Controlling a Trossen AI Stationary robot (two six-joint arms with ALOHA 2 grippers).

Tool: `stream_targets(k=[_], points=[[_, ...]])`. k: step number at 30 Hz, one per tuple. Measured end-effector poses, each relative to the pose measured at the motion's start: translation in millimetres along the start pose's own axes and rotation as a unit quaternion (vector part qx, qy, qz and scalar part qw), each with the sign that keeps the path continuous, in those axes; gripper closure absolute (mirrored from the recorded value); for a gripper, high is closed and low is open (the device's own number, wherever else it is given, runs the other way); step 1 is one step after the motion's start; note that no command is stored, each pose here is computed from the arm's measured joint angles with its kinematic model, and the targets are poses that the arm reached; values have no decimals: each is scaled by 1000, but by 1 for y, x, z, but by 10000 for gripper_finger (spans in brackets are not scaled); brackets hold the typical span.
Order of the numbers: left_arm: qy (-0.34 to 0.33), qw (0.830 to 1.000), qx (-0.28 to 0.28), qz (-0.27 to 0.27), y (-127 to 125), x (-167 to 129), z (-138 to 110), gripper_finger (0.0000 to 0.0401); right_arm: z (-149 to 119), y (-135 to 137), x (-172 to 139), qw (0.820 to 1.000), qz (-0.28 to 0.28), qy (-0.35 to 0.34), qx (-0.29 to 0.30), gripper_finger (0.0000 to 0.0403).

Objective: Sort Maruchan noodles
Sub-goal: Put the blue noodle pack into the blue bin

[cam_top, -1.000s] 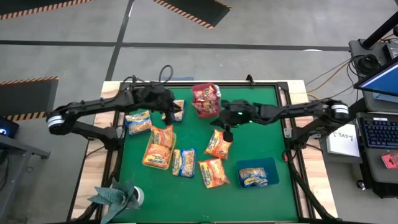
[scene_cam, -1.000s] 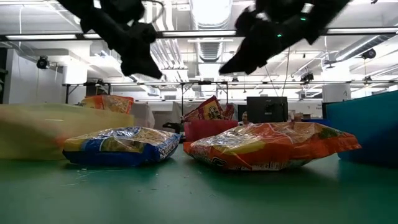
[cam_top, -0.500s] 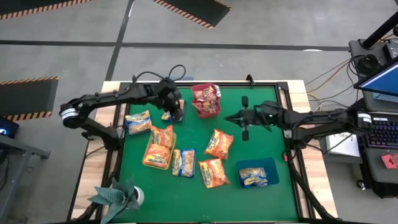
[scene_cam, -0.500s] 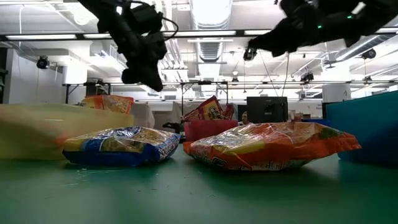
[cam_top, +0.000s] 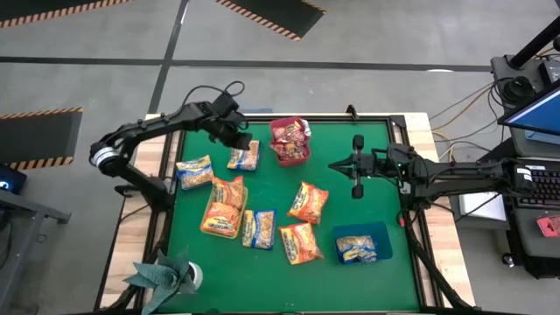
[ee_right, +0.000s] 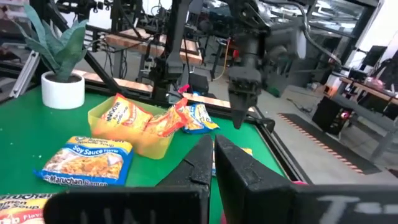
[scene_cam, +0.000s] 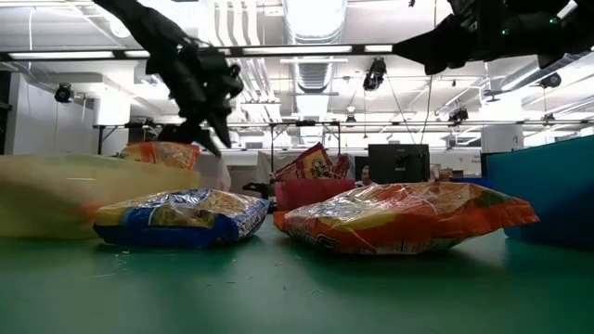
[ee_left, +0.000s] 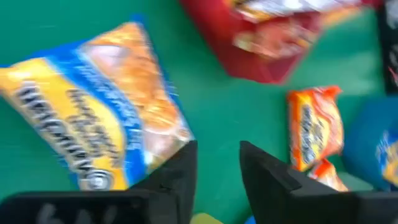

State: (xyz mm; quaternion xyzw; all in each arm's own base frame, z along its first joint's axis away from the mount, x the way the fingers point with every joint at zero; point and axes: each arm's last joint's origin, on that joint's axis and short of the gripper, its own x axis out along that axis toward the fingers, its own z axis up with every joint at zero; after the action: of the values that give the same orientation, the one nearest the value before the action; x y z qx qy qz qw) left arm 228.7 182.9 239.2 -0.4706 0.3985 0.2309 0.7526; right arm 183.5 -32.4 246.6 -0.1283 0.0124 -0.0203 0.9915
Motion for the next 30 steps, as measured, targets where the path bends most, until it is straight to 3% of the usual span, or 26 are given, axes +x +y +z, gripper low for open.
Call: stream_targets(k=[9, 14, 23, 30], points=[[36, 995, -67, 63, 42, 25, 14, 139, -6, 2, -1, 1000, 4, 17, -7, 394], [52, 991, -67, 107, 52, 43, 15, 84, -14, 3, -2, 1000, 4, 28, -2, 394], [62, 987, -56, 138, 62, 59, 17, 86, -24, 0, -4, 998, -11, 46, 29, 394], [60, 986, -54, 144, 65, 69, 19, 116, -25, 1, -5, 997, -11, 51, 48, 394]])
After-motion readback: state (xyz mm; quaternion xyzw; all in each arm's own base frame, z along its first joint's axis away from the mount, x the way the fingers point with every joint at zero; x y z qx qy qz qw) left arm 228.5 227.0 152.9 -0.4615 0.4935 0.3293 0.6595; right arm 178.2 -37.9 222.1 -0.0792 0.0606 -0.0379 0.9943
